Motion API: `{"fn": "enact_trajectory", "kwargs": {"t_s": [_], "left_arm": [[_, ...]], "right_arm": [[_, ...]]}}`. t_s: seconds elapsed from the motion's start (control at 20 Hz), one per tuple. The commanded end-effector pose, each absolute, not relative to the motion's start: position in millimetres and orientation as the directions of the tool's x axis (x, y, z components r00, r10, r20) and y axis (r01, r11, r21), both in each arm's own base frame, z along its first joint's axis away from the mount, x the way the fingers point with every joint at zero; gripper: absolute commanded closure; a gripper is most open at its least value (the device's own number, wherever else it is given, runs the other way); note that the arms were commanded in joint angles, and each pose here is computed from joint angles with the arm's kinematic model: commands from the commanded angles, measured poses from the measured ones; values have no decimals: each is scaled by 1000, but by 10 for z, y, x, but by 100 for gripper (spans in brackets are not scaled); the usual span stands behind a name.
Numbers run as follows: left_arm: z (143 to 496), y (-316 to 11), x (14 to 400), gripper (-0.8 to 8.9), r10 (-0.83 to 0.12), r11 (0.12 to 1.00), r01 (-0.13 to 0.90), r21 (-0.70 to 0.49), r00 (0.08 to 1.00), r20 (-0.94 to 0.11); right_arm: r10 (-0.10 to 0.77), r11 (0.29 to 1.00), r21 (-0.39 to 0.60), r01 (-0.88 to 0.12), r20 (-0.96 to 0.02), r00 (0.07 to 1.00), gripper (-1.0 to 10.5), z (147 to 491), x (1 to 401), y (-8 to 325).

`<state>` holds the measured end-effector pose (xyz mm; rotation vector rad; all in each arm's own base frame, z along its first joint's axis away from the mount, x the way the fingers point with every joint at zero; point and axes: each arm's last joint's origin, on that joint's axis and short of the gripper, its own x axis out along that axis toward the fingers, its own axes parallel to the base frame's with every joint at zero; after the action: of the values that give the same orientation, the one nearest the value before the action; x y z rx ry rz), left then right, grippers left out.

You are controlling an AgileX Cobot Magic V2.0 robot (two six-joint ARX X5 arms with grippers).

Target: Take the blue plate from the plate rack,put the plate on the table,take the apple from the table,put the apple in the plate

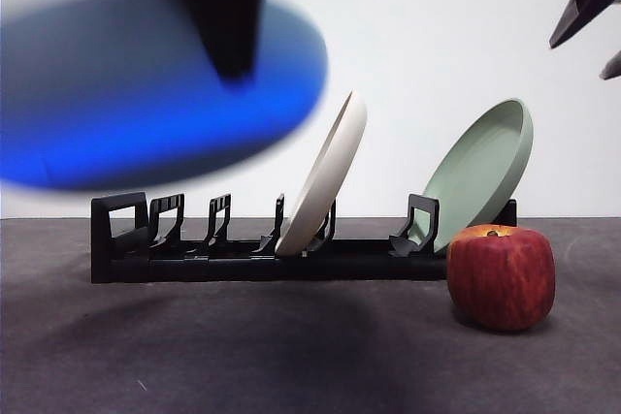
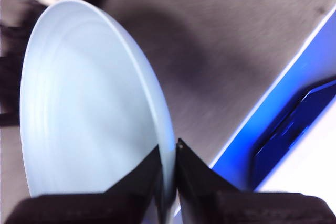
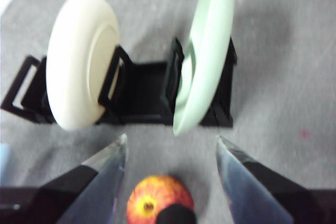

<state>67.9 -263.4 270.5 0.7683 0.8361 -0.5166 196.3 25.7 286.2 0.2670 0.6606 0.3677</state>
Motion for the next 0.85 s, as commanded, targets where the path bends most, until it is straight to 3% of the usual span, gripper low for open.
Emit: {"fn": "enact_trajectory", "kwargs": {"t_s": [0.05,0.4,0.65,0.7,0.85], "left_arm": [[2348,-2698,711,823,-164,643,673,364,586,-794],[1935,-2798,1054,823,-180,501,766,403,547,-817],[1886,-2795,1278,808,-206,529,769,358,526,-825],[1884,-2787,1295,765,-211,530,777,339,509,-834],[1877,-2730,1361,428,-182,541,772,334,495,-849]], "right_arm": [[410,904,352,-241,-561,720,662,2858,1945,254],[414,903,363,-230,-592,692,662,2840,1882,253],[432,895,374,-244,-588,684,662,2869,1805,254],[457,883,384,-268,-581,674,662,2876,1792,260],[512,854,412,-317,-562,650,660,2889,1766,276]]}}
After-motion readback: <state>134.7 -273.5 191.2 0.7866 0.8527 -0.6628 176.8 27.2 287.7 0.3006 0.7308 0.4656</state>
